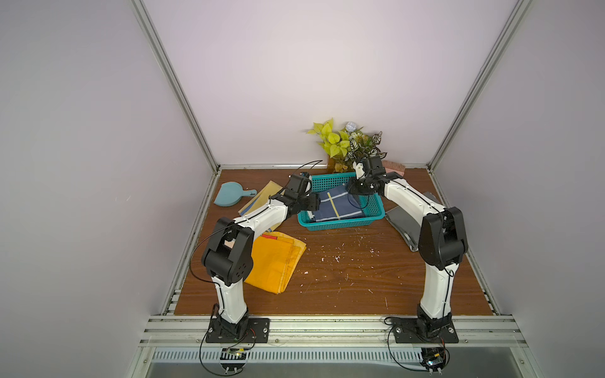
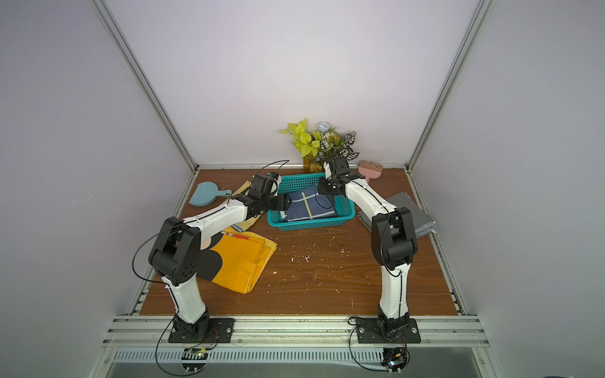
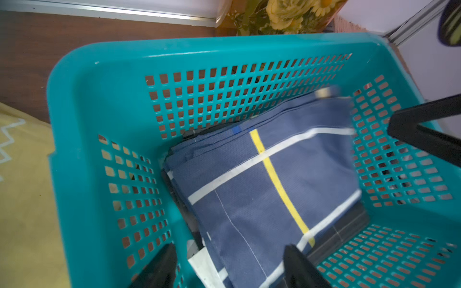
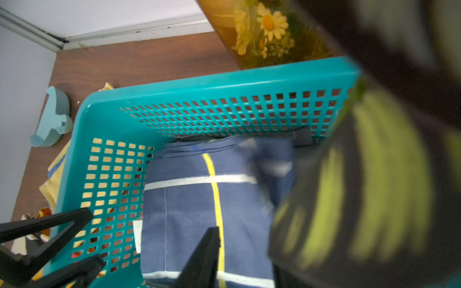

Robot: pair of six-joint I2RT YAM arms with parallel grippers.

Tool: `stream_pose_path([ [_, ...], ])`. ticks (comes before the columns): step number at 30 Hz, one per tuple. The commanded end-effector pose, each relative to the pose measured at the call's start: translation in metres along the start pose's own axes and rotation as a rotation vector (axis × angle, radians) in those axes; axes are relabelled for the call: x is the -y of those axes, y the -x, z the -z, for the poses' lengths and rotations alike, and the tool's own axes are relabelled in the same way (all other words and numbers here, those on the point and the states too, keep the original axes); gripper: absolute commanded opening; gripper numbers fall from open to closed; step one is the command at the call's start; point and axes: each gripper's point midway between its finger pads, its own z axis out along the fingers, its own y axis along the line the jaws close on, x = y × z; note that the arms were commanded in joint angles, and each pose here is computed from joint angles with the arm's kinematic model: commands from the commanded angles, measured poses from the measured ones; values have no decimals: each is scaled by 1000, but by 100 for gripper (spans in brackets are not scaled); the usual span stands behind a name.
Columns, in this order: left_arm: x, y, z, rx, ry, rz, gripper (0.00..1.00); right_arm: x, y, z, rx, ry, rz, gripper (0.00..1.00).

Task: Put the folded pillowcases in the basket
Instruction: Place the pillowcase in the basket, then move the pillowcase to the center of the board.

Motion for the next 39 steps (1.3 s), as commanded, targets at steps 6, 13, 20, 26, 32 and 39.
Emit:
stream_pose_path([
  [6,1,44,54,137,29,36,78,-9,29,59,128,-5,10,64],
  [13,20,44,94,159,-44,88,79,13,6,117,218,-92,6,86],
  [20,67,0,113,90,-112,64,85,110,-48,135,187,-250,-116,99],
  [26,98,-36,129,85,-212,119,86,171,-95,115,54,-344,-248,99],
  [32,102,-59,138,78,-257,162,88,209,-115,101,29,-423,-326,99],
  [39,97,-72,135,51,-244,155,88,227,-147,72,-78,-452,-353,95],
])
